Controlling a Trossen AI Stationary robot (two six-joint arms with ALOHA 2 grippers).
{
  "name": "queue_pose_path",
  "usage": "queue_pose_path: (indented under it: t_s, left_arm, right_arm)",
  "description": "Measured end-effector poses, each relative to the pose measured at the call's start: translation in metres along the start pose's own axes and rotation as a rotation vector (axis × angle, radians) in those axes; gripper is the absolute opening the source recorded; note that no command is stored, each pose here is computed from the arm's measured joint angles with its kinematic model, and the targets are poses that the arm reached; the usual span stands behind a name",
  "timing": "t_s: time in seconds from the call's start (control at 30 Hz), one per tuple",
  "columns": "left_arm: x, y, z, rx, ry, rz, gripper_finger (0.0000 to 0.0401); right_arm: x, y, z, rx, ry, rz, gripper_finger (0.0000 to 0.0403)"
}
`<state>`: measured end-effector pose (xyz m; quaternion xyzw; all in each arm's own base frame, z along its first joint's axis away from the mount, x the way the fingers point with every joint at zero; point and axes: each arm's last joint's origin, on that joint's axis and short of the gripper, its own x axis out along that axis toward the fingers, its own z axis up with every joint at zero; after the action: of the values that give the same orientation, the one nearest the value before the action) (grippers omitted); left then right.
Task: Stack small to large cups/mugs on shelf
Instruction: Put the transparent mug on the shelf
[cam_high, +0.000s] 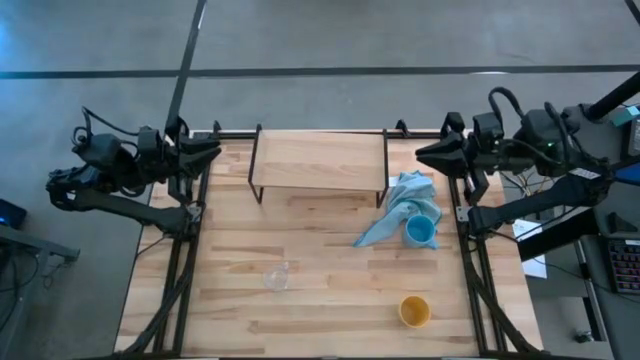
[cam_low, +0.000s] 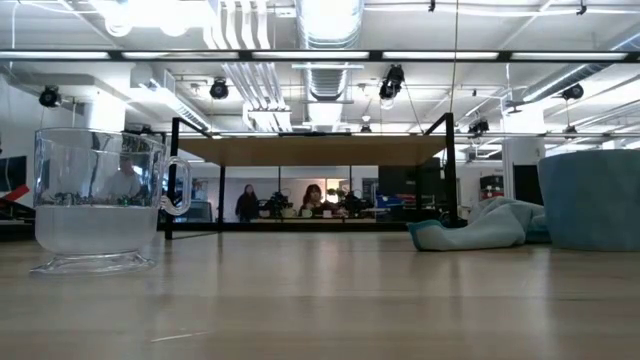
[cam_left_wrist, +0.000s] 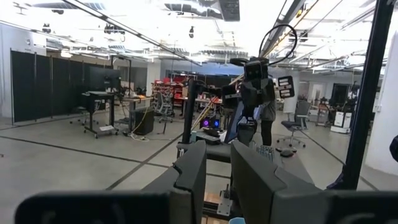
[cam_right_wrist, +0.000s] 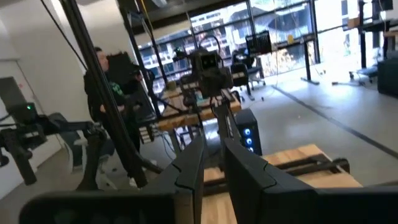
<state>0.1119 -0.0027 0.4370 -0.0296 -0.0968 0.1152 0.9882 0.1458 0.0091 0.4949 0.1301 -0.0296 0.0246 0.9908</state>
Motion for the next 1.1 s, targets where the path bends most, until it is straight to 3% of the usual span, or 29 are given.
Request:
queue_pose_path:
  t_s: [0.37,0.83,1.1]
  left_arm:
    - [0.003,-0.001,-0.002,0.005,0.013,0.0,0.0061]
    - [0.011,-0.004,-0.027,0.041,0.116,-0.003,0.0061]
    - [0.03,-0.01,-0.039,0.062,0.169,0.003,0.0061]
  right_arm:
    - [0.005,-0.001,-0.005,0.029,0.041,-0.012,0.0054]
    - [0.031,-0.003,-0.015,0.043,0.093,-0.023,0.0054]
    - [0.045,-0.005,-0.024,0.052,0.15,-0.043,0.0054]
